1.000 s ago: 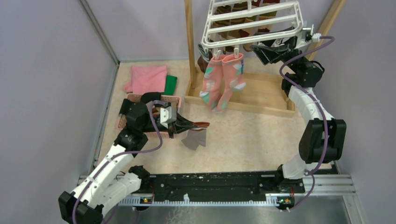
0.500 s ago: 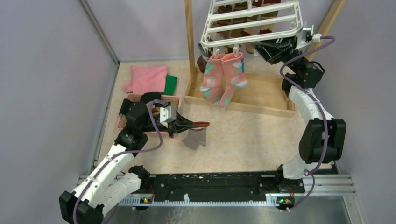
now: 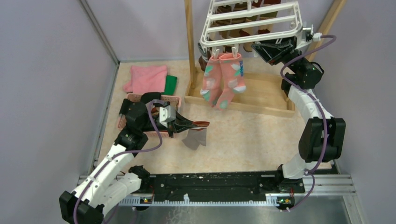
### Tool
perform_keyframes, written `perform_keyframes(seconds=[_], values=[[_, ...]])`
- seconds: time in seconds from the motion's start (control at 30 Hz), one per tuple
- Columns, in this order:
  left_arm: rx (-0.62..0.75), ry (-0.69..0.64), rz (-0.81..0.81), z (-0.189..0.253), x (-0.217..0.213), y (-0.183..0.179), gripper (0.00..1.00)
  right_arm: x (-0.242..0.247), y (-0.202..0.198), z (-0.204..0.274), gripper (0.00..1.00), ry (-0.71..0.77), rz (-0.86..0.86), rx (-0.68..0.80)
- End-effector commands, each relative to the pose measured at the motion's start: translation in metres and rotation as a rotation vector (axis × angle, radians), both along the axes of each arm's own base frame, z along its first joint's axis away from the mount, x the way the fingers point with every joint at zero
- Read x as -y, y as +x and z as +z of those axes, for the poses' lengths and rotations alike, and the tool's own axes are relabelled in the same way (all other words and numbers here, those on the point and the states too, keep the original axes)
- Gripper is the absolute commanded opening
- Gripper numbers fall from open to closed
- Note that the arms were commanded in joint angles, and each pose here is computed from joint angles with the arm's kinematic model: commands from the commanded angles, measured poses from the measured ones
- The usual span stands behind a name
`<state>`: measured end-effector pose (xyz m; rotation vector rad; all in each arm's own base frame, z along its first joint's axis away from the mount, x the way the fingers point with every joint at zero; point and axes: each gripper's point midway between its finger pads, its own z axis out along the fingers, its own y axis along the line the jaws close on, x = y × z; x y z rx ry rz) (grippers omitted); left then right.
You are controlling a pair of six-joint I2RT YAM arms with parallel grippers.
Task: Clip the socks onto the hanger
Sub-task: Open the clamp at the hanger.
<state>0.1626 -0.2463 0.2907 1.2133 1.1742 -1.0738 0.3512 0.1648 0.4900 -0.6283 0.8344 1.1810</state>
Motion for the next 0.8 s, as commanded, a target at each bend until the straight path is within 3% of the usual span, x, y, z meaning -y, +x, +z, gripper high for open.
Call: perform_keyframes(seconds=[0.0,0.23,0.5,0.77], values=[[0.039,-0.024,-0.035,0.0060,0.0004,-0.0045,0.00,-0.0010,-0.0205,0.0105,0.00,-0.006,0.056,0.101],[0.041,-0.026,-0.037,0.0068,-0.0002,-0.0051,0.00,-0.0032,-0.0211,0.0081,0.00,-0.011,0.118,0.087],[0.040,-0.027,-0.037,0.0066,-0.0004,-0.0047,0.00,-0.0021,-0.0147,0.0044,0.32,-0.014,0.072,0.066],[0.036,-0.028,-0.037,0.0066,-0.0003,-0.0041,0.00,-0.0022,-0.0154,0.0036,0.44,-0.014,0.074,0.061]])
